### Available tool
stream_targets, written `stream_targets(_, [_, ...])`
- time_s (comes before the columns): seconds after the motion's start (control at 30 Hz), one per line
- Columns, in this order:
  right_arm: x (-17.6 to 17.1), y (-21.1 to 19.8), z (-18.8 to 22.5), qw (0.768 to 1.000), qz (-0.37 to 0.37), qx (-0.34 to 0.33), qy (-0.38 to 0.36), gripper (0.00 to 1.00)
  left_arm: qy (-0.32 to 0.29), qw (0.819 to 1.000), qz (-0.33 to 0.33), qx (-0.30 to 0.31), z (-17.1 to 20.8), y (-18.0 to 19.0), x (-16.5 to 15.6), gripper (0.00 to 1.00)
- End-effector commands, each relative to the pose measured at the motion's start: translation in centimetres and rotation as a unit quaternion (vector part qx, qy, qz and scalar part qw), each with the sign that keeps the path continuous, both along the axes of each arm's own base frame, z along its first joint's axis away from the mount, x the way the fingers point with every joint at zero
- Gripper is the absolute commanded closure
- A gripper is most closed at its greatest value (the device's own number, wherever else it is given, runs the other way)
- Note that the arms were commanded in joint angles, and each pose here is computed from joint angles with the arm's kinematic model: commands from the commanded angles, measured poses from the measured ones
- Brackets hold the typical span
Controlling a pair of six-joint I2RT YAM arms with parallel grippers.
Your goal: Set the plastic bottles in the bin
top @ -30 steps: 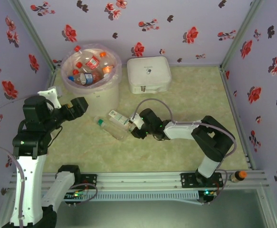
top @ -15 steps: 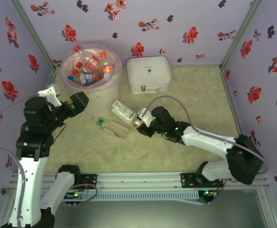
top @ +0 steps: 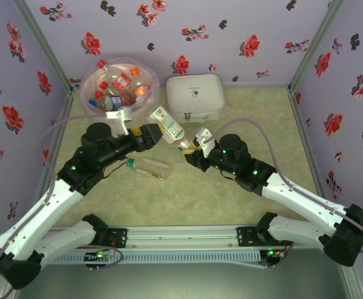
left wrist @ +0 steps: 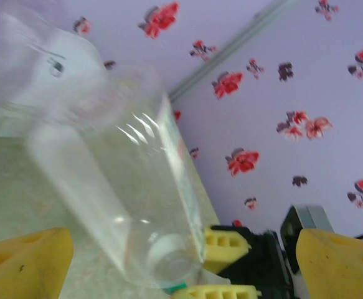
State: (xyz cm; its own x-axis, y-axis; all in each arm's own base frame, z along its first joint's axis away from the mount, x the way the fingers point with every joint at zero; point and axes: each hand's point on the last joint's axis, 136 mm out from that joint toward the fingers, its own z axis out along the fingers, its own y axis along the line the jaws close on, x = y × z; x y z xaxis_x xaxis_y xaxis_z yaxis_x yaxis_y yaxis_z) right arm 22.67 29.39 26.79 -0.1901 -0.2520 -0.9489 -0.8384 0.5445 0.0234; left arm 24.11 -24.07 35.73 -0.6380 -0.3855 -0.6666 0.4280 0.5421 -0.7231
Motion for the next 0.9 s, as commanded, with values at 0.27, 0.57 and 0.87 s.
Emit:
stream_targets(0.27, [0.0,1.9,5.3,0.995,0.02,0.088,-0.035,0.82,-0.041,0.999,0.024,0.004,2.1,-2.1,2.0,0.1])
stream_targets(0.57, [0.2,0.4,6.7,0.993,-0.011,0.096,-0.064,0.83,-0.048,0.997,0.06,0.009,2.6,0.3,1.4,0.04])
stream_targets(0.87, [-0.6,1.7,7.1,0.991,0.014,0.117,-0.062,0.82,-0.048,0.998,0.041,-0.014,2.9,-1.9,2.0,0.1])
